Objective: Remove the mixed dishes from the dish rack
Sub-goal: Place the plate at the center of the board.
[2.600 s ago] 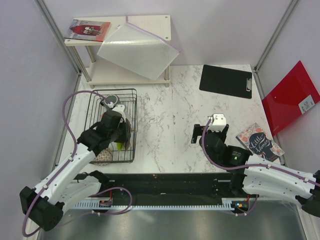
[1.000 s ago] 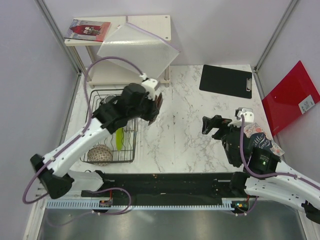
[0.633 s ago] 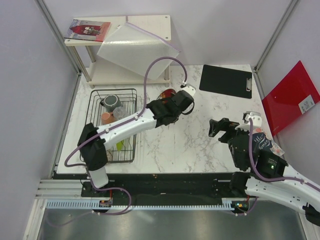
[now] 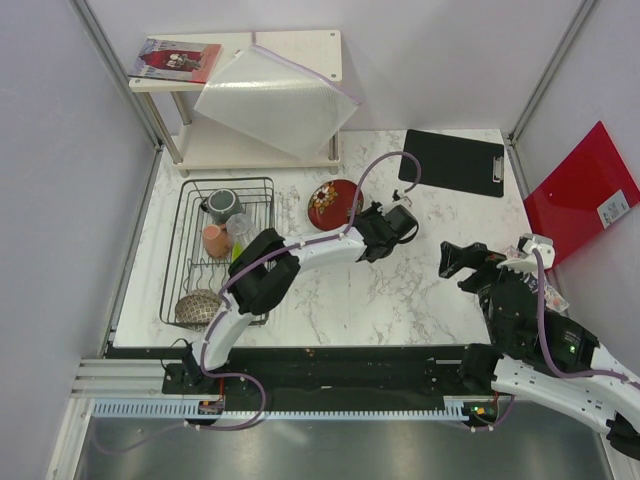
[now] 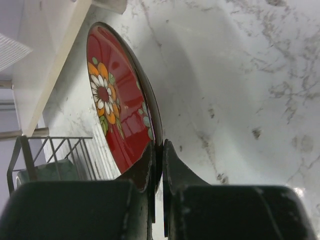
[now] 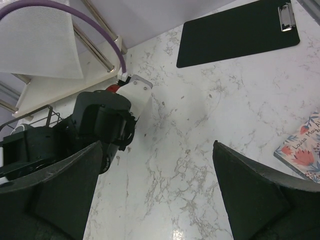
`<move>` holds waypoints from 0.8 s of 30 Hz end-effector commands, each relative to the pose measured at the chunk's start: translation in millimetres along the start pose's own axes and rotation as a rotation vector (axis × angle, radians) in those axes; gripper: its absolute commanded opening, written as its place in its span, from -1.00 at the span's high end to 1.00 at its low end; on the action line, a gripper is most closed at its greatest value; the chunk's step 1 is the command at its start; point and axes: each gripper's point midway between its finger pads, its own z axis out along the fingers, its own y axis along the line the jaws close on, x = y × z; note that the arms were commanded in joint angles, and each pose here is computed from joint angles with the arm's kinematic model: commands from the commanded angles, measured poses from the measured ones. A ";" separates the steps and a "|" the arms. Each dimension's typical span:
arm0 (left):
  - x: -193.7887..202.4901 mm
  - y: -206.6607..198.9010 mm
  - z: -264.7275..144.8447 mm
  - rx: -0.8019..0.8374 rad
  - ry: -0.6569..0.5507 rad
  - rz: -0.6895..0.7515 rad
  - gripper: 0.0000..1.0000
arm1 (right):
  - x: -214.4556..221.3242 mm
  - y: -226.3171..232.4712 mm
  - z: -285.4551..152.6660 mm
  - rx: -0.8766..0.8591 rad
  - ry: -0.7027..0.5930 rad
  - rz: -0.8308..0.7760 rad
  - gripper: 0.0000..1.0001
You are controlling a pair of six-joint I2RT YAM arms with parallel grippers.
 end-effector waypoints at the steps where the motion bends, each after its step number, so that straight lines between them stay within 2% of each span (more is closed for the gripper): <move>1: -29.6 -2.9 4.3 -0.013 -0.023 0.039 0.97 | -2.9 -6.2 -3.0 0.009 -0.005 0.012 -0.96; 15: 8.9 -45.8 29.7 0.083 0.086 0.129 0.95 | 10.2 -2.8 1.2 0.016 0.025 -0.015 -0.96; 17: 12.0 -45.0 28.0 0.083 0.098 0.121 0.75 | 9.8 -3.4 0.8 0.014 0.025 -0.016 -0.96; 19: 10.7 -40.5 23.4 0.085 0.097 0.099 0.63 | 10.1 -4.4 0.8 0.016 0.023 -0.014 -0.96; 20: 10.9 -39.0 21.7 0.085 0.098 0.084 0.47 | 10.3 -5.0 0.5 0.016 0.022 -0.015 -0.96; 24: 10.1 -27.6 11.5 0.084 0.097 0.053 0.18 | 11.9 -4.6 1.1 0.016 0.025 -0.015 -0.96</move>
